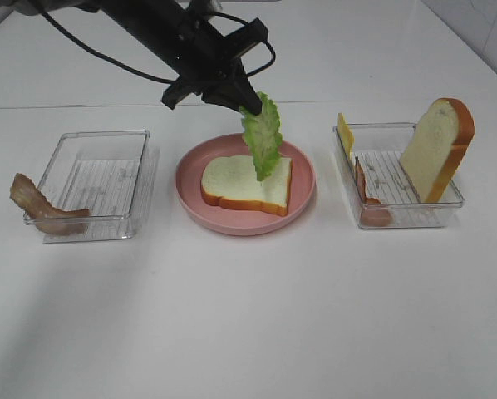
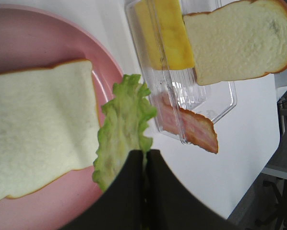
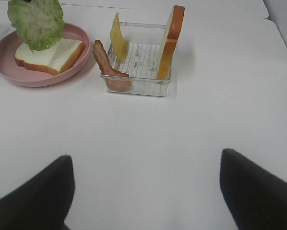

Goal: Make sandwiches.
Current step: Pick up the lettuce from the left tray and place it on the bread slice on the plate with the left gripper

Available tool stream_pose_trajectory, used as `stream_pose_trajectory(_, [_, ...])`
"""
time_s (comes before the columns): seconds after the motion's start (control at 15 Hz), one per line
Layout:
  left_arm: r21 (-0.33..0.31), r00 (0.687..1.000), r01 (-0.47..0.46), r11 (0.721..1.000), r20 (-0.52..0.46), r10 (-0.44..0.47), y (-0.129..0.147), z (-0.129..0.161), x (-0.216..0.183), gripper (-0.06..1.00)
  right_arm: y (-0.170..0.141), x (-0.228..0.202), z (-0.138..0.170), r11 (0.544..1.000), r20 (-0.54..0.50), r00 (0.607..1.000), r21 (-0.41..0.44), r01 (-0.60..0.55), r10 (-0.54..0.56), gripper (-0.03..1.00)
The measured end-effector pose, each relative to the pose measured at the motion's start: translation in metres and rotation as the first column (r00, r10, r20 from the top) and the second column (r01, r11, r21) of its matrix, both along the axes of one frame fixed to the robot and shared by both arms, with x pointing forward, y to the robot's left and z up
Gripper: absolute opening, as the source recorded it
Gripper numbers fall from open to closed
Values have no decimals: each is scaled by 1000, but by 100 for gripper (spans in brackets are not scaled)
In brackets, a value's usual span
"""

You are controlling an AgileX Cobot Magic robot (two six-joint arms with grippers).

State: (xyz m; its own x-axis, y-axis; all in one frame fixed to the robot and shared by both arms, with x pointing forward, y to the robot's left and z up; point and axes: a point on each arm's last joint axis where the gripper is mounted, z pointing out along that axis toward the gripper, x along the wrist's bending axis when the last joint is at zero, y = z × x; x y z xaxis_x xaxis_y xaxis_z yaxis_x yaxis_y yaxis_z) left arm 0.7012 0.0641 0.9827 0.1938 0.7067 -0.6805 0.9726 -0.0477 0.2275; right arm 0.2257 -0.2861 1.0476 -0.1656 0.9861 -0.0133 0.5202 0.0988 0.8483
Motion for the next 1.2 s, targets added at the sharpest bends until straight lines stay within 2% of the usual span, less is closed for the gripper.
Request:
stream_pose_trajectory(0.13, [-15,1000,13,1000,-12,-13,-15,-23,0,0,0,0,0,1000,0,1000,0,0,0,78])
stream_pose_trajectory(0.2, [-15,1000,13,1000,-12,-13,-15,-23,0,0,0,0,0,1000,0,1000,0,0,0,78])
stream_pose_trajectory(0.27, [1,1000,3,1000,-15,-3,-16,-35,3,0,0,0,0,1000,0,1000,0,0,0,78])
stream_pose_trajectory(0.53, [150,1000,-1,989,7,0,-6,-48,5,0,0,0,0,1000,0,1000,0,0,0,78])
stream_pose_trajectory(0.67, [197,1000,-14,980,10,12,-2,-51,6,3,0,0,0,1000,0,1000,0,0,0,78])
stream_pose_trajectory(0.73, [208,1000,-17,978,21,13,-1,-51,7,11,0,0,0,1000,0,1000,0,0,0,78])
stream_pose_trajectory(0.8, [209,999,-26,978,34,19,-1,-51,9,23,0,0,0,1000,0,1000,0,0,0,78])
stream_pose_trajectory(0.87, [210,999,-30,977,41,22,-1,-51,9,39,0,0,0,1000,0,1000,0,0,0,78])
stream_pose_trajectory(0.93, [211,999,-30,977,42,21,-1,-51,9,49,0,0,0,1000,0,1000,0,0,0,78])
stream_pose_trajectory(1.0, [219,999,-31,975,49,20,0,-52,10,67,0,0,0,1000,0,1000,0,0,0,78])
stream_pose_trajectory(1.07, [246,998,-28,969,67,12,2,-51,10,80,0,0,0,1000,0,1000,0,0,0,78])
stream_pose_trajectory(1.2, [306,996,-11,952,92,-18,7,-45,10,85,0,0,0,1000,0,1000,0,0,0,78])
